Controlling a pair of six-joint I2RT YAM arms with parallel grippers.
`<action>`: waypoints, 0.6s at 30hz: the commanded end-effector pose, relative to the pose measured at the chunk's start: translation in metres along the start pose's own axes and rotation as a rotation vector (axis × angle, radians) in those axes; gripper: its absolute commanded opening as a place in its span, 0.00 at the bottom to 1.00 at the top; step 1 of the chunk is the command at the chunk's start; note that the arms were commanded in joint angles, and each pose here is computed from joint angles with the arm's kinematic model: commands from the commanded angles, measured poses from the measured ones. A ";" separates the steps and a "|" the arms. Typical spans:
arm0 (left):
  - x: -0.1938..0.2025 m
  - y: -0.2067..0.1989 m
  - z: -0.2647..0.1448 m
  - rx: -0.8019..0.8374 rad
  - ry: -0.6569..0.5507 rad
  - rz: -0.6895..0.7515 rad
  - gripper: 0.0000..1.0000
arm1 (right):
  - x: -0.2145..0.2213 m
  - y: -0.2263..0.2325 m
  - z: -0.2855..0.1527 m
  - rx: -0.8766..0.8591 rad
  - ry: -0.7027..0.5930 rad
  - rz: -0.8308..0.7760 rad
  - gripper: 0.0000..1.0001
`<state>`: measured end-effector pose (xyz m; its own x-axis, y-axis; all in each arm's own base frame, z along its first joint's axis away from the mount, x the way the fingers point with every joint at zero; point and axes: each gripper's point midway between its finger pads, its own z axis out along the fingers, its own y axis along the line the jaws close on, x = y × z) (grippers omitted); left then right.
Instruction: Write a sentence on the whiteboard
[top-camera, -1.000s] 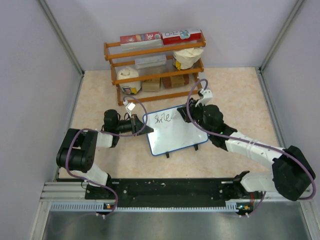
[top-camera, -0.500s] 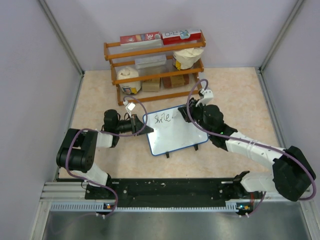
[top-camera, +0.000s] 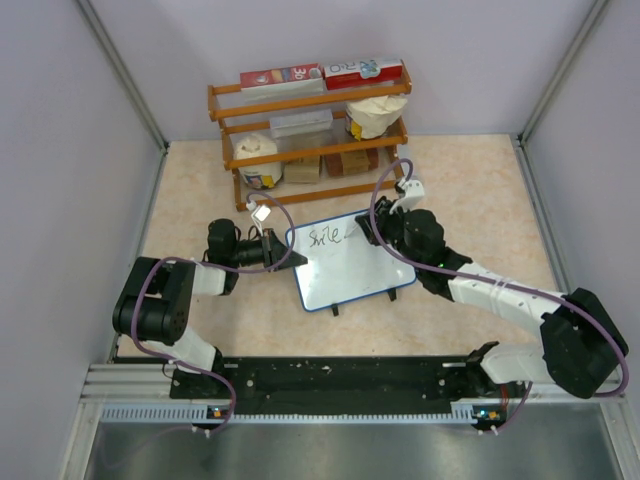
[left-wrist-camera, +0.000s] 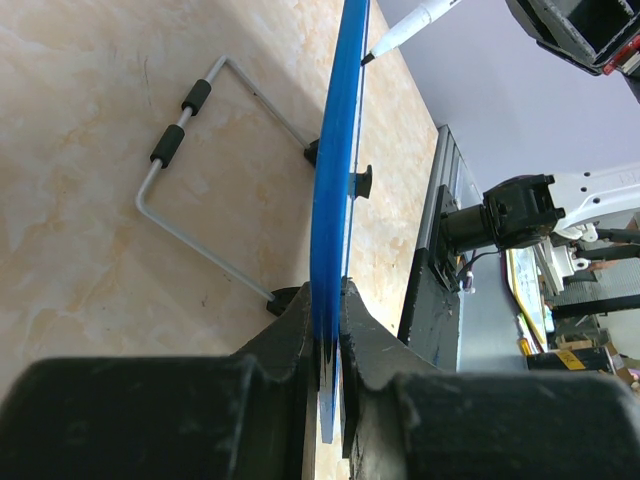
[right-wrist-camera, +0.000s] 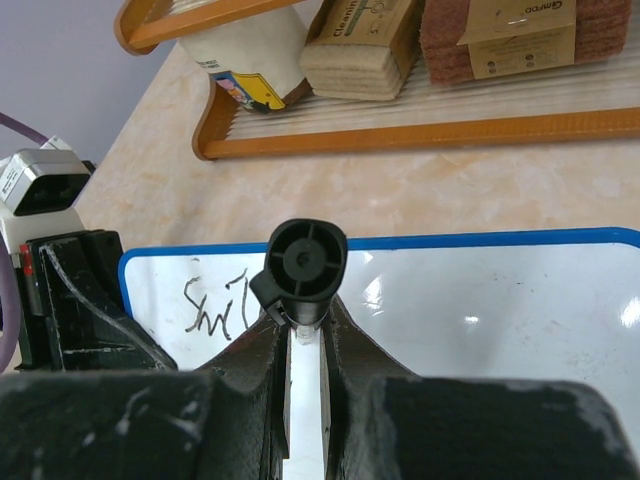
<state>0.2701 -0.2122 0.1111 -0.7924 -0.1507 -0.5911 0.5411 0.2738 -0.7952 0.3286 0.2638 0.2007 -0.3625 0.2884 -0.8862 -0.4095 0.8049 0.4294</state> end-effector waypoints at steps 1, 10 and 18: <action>-0.009 0.009 0.003 -0.034 -0.030 0.041 0.00 | 0.003 0.000 -0.002 -0.016 -0.001 -0.011 0.00; -0.009 0.009 0.003 -0.034 -0.030 0.041 0.00 | 0.004 0.003 -0.005 -0.036 0.000 -0.004 0.00; -0.009 0.009 0.003 -0.034 -0.030 0.042 0.00 | -0.027 0.017 -0.014 -0.110 -0.074 0.031 0.00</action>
<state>0.2701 -0.2122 0.1112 -0.7918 -0.1505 -0.5919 0.5421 0.2734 -0.7946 0.3197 0.2648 0.2000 -0.3692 0.2880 -0.8836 -0.4421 0.7819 0.4396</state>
